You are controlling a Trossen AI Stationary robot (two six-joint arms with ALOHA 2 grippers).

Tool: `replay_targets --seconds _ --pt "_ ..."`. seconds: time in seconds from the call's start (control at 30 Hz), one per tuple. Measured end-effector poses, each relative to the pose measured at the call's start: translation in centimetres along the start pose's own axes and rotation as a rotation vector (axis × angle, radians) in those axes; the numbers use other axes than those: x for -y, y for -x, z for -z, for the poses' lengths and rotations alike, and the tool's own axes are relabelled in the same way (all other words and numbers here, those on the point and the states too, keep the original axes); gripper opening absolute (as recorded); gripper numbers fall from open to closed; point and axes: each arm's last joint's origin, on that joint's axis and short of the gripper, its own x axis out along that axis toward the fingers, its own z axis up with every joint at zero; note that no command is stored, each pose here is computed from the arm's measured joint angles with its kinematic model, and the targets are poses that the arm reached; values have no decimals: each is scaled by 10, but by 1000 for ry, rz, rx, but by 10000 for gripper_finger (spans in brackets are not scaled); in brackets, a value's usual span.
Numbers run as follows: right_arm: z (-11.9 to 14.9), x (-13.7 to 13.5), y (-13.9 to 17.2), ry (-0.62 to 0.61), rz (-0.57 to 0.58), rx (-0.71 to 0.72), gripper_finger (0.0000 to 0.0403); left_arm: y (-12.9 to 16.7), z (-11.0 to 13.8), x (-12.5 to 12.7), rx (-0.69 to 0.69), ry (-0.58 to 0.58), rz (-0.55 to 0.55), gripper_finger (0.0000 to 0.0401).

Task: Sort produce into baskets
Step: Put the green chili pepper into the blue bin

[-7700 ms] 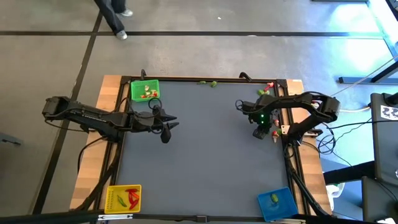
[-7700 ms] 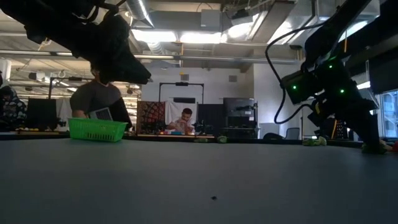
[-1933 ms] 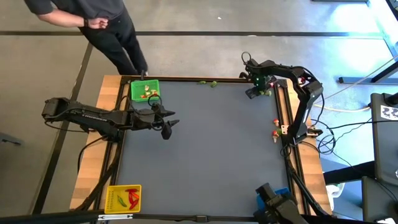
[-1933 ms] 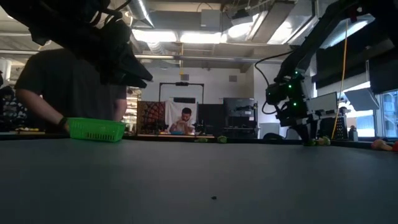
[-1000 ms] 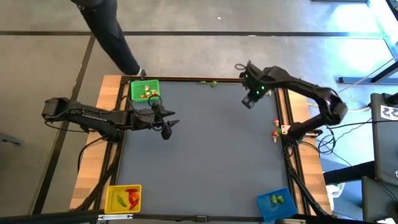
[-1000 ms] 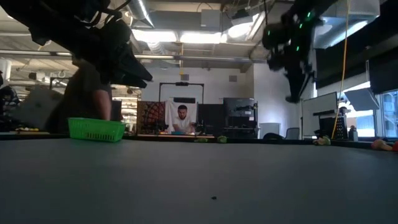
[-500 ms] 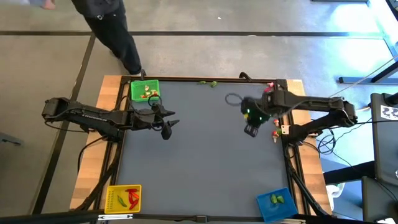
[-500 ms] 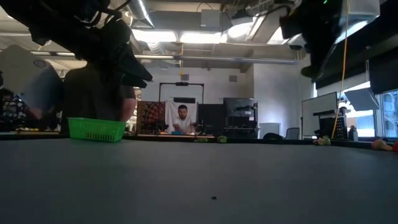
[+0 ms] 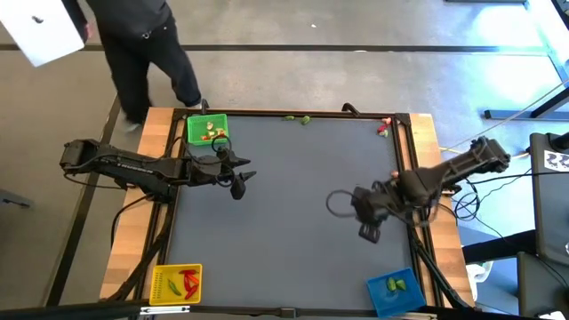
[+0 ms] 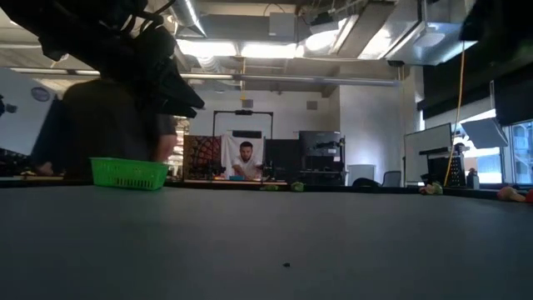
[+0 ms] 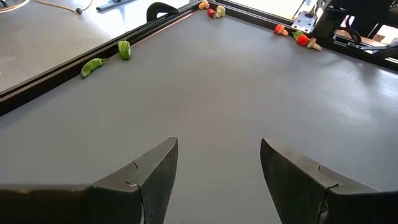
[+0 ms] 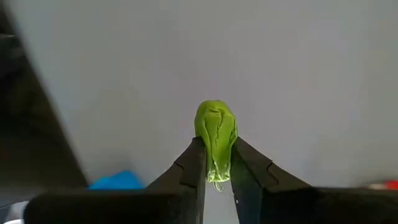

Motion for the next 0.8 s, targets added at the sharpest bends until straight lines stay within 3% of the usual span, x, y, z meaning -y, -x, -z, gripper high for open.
replay_targets --seconds 0.4,0.67,0.8 --pt "68 -76 -7 15 -264 -93 53 0 0 0 0 30 1 225" --pt "108 -107 -38 -30 -207 -204 53 0 0 0 0 31 1 225" --pt "119 -117 -57 -37 -163 -341 53 0 0 0 0 29 1 225"
